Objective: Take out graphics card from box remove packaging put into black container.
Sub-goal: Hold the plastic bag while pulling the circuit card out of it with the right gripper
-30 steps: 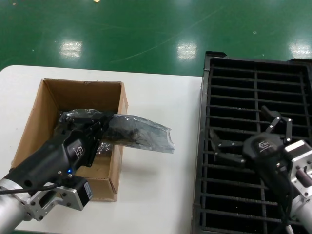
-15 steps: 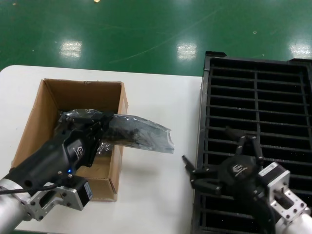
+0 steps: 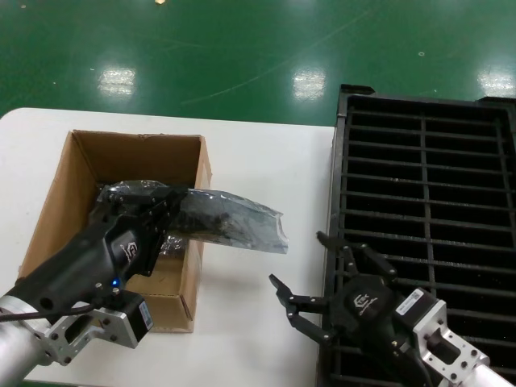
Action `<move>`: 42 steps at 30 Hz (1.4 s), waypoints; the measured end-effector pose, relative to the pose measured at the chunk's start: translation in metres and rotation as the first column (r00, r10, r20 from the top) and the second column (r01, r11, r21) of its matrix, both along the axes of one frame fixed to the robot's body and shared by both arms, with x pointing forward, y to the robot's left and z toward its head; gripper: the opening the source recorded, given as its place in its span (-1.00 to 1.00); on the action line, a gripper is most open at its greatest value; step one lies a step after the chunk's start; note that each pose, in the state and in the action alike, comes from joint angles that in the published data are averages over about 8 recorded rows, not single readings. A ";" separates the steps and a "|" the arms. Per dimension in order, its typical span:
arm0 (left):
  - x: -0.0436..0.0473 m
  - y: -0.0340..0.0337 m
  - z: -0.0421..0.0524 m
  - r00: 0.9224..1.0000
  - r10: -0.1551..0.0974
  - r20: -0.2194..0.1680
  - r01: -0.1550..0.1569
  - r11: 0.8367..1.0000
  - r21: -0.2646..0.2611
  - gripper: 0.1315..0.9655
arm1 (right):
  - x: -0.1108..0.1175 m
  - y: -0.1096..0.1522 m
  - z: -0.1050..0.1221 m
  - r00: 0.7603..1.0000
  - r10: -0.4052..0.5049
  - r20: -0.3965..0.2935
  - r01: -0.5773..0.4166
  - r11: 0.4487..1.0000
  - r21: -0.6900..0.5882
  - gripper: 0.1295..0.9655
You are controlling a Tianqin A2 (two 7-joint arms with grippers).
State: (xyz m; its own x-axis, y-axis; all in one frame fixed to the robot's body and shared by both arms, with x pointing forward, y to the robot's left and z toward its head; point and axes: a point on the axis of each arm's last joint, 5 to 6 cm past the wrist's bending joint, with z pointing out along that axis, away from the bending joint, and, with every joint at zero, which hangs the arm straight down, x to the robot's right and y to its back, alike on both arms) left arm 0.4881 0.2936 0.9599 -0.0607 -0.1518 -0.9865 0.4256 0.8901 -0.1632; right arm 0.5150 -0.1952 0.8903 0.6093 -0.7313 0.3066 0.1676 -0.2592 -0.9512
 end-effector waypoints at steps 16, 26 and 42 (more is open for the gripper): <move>0.0000 0.0000 0.0000 1.000 0.000 0.000 0.000 1.000 0.000 -0.98 | 0.005 -0.006 0.005 0.999 0.035 0.028 -0.033 0.998 -0.054 -0.50; 0.0000 0.0000 0.0000 1.000 0.000 0.000 0.000 1.000 0.000 -0.98 | 0.021 -0.001 0.010 0.999 0.038 0.011 -0.038 0.999 -0.023 -0.74; 0.0000 0.0000 0.0000 1.000 0.000 0.000 0.000 1.000 0.000 -0.98 | 0.033 0.018 0.013 0.997 0.077 -0.019 -0.077 0.997 -0.010 -0.99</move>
State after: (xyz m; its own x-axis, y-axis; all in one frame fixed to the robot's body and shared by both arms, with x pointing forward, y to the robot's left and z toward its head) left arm 0.4881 0.2936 0.9599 -0.0607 -0.1518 -0.9865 0.4256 0.8901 -0.1632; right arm 0.5485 -0.1770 0.9035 0.6692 -0.6789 0.3019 0.1696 -0.2561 -0.9517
